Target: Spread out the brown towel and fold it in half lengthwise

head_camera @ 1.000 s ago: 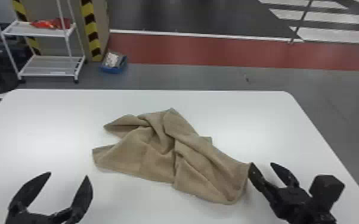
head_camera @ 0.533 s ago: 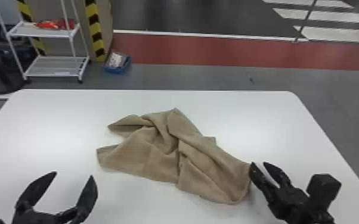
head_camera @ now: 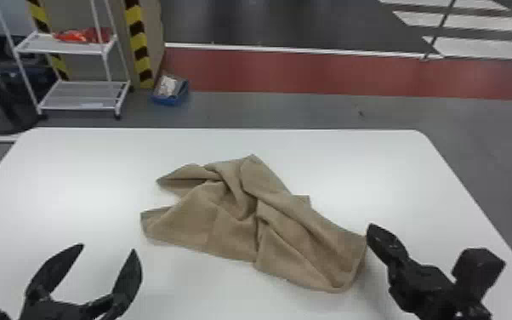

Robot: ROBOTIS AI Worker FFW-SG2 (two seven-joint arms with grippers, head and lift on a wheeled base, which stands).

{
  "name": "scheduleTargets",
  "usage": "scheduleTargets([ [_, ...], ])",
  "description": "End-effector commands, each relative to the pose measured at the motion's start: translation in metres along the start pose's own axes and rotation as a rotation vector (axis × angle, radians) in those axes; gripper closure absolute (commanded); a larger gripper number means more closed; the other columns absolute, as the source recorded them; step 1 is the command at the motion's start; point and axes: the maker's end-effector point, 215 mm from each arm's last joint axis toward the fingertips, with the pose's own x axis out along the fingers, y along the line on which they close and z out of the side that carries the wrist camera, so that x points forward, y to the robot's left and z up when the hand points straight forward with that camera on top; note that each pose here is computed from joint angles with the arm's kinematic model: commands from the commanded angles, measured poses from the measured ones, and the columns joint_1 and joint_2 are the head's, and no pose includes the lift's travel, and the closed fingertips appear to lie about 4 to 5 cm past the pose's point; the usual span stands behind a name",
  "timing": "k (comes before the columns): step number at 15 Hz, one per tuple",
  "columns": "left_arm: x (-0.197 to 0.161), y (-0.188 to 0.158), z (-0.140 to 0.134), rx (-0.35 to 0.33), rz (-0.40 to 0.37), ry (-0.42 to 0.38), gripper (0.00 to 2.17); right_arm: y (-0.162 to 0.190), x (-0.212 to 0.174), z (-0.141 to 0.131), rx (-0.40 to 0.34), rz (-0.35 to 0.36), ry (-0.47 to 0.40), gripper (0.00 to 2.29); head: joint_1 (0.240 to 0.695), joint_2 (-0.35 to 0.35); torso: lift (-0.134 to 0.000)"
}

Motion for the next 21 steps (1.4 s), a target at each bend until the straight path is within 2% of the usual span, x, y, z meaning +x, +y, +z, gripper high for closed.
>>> scheduleTargets([
  [1, 0.0, 0.0, 0.0, -0.001, 0.002, -0.001, 0.1, 0.007, -0.016, 0.051, 0.013, 0.039, -0.111, 1.42, 0.695, -0.081, -0.124],
  [3, 0.0, 0.0, 0.001, -0.001, 0.002, -0.002, 0.1, 0.015, -0.03, 0.102, 0.011, 0.097, -0.211, 1.42, 0.695, -0.078, -0.124],
  [4, 0.0, 0.0, 0.0, -0.004, 0.002, 0.0, 0.1, 0.011, -0.035, 0.12, 0.01, 0.1, -0.242, 1.42, 0.695, -0.078, -0.124],
  [5, 0.0, 0.0, 0.001, -0.003, 0.002, -0.003, 0.1, 0.001, -0.04, 0.134, -0.005, 0.082, -0.256, 1.42, 0.695, -0.079, -0.124],
  [6, 0.0, 0.0, 0.0, -0.003, 0.002, -0.001, 0.1, -0.009, -0.041, 0.132, 0.001, 0.067, -0.218, 1.41, 0.695, -0.09, -0.124],
  [7, 0.0, 0.0, -0.001, -0.005, 0.001, 0.0, 0.1, -0.012, -0.038, 0.11, 0.044, 0.08, -0.118, 1.39, 0.695, -0.102, -0.124],
  [10, 0.002, 0.001, -0.001, -0.007, 0.001, -0.001, 0.1, -0.011, -0.034, 0.065, 0.025, 0.111, -0.015, 0.51, 0.695, -0.118, -0.124],
  [11, 0.002, 0.001, -0.002, -0.008, 0.002, 0.001, 0.1, -0.012, -0.032, 0.048, 0.019, 0.104, 0.021, 0.36, 0.695, -0.118, -0.124],
  [15, 0.003, 0.003, -0.007, -0.011, 0.004, 0.008, 0.1, -0.019, -0.023, -0.016, 0.048, 0.075, 0.207, 0.36, 0.695, -0.118, -0.124],
  [18, 0.003, 0.004, -0.008, -0.012, 0.006, 0.01, 0.1, -0.011, -0.014, -0.034, 0.038, 0.079, 0.259, 0.38, 0.695, -0.108, -0.124],
  [21, 0.001, 0.005, -0.01, -0.011, 0.006, 0.013, 0.1, 0.004, -0.005, -0.033, 0.032, 0.1, 0.253, 0.44, 0.695, -0.092, -0.124],
])
